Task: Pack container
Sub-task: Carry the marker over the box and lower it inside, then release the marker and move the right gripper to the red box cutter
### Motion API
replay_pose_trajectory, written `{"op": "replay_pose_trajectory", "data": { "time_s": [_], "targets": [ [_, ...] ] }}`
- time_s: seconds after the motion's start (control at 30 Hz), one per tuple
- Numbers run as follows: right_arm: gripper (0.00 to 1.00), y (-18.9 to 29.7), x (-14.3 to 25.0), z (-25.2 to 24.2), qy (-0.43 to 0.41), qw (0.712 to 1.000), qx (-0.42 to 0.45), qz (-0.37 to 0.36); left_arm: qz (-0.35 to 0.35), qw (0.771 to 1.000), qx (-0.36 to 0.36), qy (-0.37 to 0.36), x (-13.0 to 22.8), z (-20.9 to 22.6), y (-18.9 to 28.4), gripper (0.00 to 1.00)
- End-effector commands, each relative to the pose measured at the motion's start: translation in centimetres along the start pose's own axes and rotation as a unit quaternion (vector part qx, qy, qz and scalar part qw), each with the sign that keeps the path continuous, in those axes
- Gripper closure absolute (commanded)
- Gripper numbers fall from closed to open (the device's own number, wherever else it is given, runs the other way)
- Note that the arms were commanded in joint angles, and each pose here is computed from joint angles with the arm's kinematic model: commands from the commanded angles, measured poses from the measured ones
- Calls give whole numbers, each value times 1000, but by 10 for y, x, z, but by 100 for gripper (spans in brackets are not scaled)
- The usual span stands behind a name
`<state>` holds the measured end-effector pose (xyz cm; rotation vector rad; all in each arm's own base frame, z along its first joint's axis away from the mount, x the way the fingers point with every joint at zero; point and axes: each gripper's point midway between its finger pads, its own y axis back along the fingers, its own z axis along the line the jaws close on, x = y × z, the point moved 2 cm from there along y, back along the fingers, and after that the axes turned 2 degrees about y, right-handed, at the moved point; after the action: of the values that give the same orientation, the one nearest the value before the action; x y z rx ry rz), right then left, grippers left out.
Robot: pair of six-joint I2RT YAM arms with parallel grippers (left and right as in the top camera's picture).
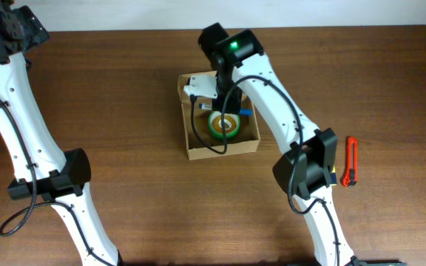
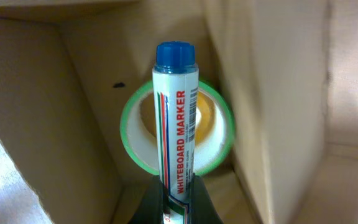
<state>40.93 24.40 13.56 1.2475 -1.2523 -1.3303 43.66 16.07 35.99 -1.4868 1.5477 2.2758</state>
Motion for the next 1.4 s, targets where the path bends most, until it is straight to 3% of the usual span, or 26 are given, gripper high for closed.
{"op": "replay_pose_trajectory", "data": {
  "time_s": [0.0, 0.43, 0.47, 0.53, 0.73, 0.93, 1.07, 1.13, 1.27, 1.37],
  "targets": [
    [96, -11, -6, 13, 9, 999, -35, -14, -16, 1000, -3, 0, -6, 8, 12, 0],
    [95, -65, -12, 62, 41, 993, -106, 39, -16, 1000, -3, 0, -6, 8, 12, 0],
    [83, -66, -14, 63, 42, 993, -105, 38, -16, 1000, -3, 0, -6, 8, 12, 0],
    [40, -67, -18, 59, 19, 995, -93, 33, -16, 1000, -3, 0, -6, 8, 12, 0],
    [41, -37, -15, 37, -22, 999, -45, 1, -16, 1000, -3, 0, -6, 8, 12, 0],
    [35, 42, 12, -15, -145, 984, 92, -48, -16, 1000, -3, 0, -6, 8, 12, 0],
    [43, 119, 42, -43, -250, 943, 181, -127, -16, 1000, -3, 0, -6, 8, 12, 0],
    [51, 164, 63, -54, -321, 902, 227, -177, -16, 1000, -3, 0, -6, 8, 12, 0],
    [42, 244, 142, -54, -441, 814, 303, -226, -16, 1000, -3, 0, -6, 8, 12, 0],
    [39, 270, 208, -36, -497, 765, 342, -226, -16, 1000, -3, 0, -6, 8, 12, 0]
  ]
}}
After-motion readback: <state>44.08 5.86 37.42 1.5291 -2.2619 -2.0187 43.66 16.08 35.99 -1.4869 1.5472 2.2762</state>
